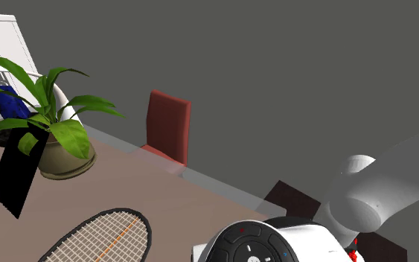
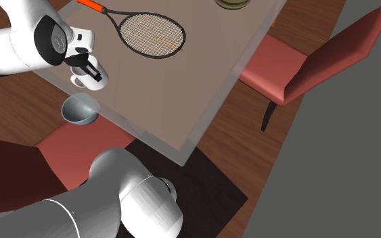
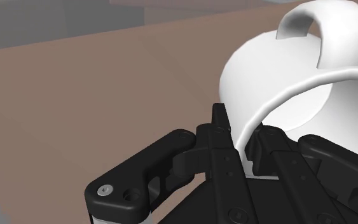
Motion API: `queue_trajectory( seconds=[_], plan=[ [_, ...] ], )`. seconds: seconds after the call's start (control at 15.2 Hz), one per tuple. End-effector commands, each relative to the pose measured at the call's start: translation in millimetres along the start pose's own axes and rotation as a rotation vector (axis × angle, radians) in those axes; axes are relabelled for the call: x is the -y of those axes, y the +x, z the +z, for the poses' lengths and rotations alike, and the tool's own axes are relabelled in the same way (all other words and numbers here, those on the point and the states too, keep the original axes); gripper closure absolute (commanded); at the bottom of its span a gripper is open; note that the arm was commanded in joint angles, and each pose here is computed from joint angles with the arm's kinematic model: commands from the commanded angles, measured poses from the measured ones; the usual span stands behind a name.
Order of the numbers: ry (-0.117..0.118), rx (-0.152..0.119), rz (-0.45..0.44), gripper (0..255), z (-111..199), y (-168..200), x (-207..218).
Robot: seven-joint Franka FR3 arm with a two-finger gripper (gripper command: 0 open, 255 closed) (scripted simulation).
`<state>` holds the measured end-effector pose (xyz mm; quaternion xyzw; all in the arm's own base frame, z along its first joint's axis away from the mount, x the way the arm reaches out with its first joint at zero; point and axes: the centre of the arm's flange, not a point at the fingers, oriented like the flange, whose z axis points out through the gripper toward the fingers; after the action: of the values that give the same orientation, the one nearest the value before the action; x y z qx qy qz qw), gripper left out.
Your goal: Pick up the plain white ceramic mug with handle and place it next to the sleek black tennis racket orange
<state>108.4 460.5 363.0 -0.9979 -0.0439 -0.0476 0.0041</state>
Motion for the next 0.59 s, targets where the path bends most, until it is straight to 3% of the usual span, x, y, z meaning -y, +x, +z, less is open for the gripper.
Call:
queue_trajectory(
  seconds=[0.0,0.46,0.53],
  plan=[
    [0.001,-0.001,0.0,255,4.8,-1.2,-1.0],
    [0.001,-0.001,0.0,255,4.9,-1.2,-1.0],
    [0.001,-0.001,0.0,0,4.9,-1.2,-1.0]
  ],
)
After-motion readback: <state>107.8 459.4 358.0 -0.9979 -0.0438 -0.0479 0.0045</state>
